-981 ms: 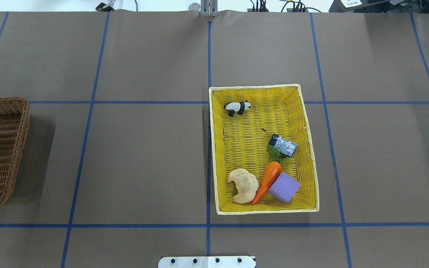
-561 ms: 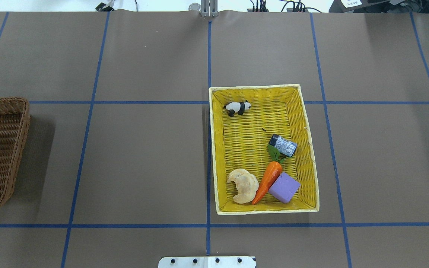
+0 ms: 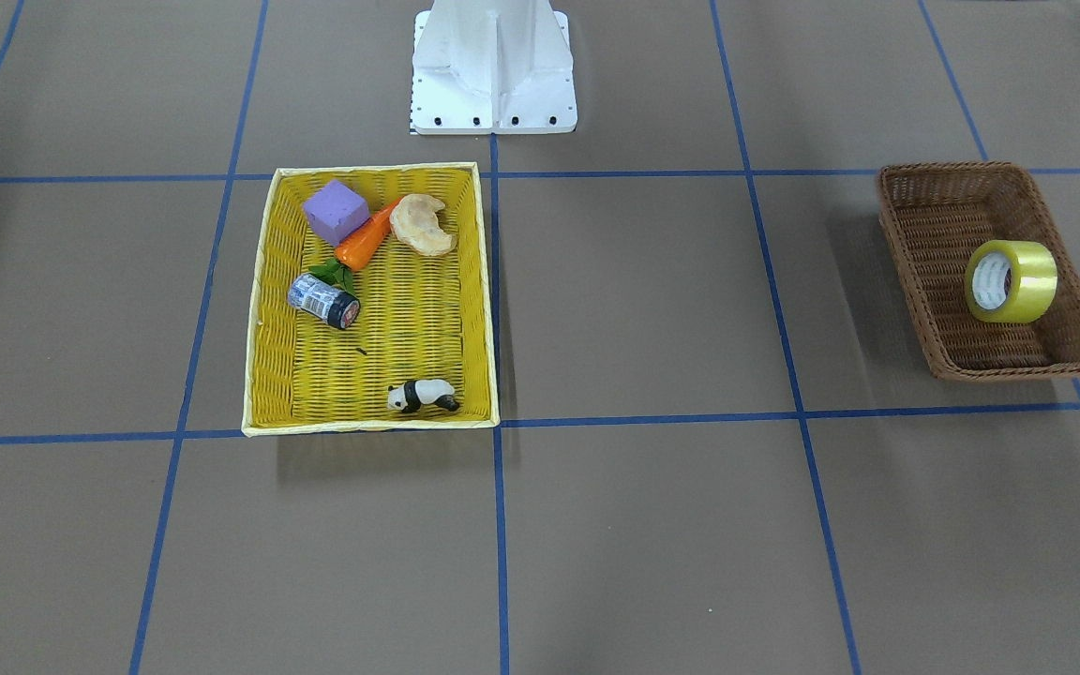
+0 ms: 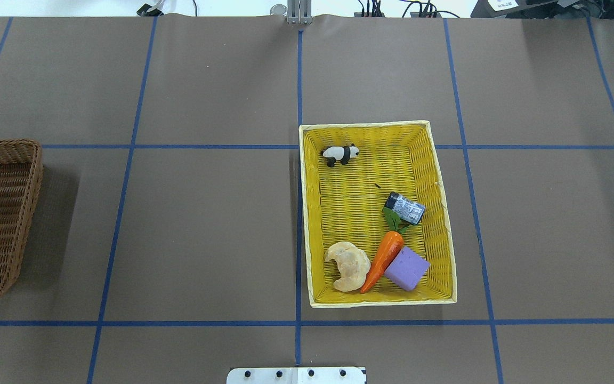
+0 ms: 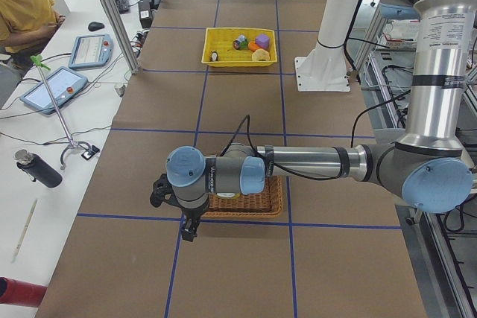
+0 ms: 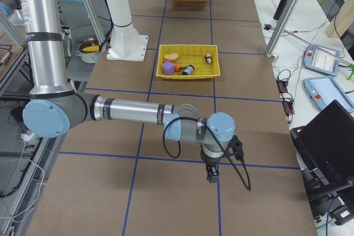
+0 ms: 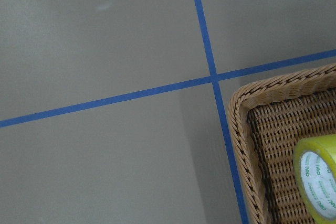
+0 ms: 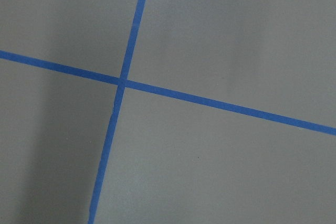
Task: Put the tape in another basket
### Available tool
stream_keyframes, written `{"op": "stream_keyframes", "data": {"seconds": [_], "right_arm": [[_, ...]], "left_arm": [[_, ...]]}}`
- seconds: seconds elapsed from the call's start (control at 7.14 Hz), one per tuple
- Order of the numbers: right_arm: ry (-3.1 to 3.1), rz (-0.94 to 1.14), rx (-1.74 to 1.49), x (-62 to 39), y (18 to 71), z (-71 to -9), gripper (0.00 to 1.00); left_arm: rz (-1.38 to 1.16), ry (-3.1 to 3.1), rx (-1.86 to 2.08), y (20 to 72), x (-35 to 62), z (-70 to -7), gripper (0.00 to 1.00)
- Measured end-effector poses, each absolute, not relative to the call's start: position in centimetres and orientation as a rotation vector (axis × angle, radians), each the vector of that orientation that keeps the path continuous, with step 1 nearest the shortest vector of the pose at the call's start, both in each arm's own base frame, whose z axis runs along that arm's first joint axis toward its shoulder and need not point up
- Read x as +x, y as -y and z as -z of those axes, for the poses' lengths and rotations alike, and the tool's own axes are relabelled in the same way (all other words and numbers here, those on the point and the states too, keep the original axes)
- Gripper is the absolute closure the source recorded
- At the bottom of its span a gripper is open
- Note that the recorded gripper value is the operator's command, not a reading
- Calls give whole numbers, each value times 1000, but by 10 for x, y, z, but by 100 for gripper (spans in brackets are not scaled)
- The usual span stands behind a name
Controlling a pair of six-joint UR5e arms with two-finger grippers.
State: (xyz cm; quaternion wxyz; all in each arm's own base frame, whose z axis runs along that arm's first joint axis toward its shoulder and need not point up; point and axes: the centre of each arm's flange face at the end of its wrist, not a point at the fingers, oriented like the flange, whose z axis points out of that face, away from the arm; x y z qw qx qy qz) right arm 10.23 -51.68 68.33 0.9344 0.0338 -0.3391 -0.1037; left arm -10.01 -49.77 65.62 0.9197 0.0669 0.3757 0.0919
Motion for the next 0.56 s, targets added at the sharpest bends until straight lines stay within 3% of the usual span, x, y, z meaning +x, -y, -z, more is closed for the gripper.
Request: {"op": "stream_keyframes", "data": {"seconds": [0.56], "right_arm": [[694,208,67,102,516,-684,0]], "left_arm": [[-185,-772,129,494,-100,-660,1]]}}
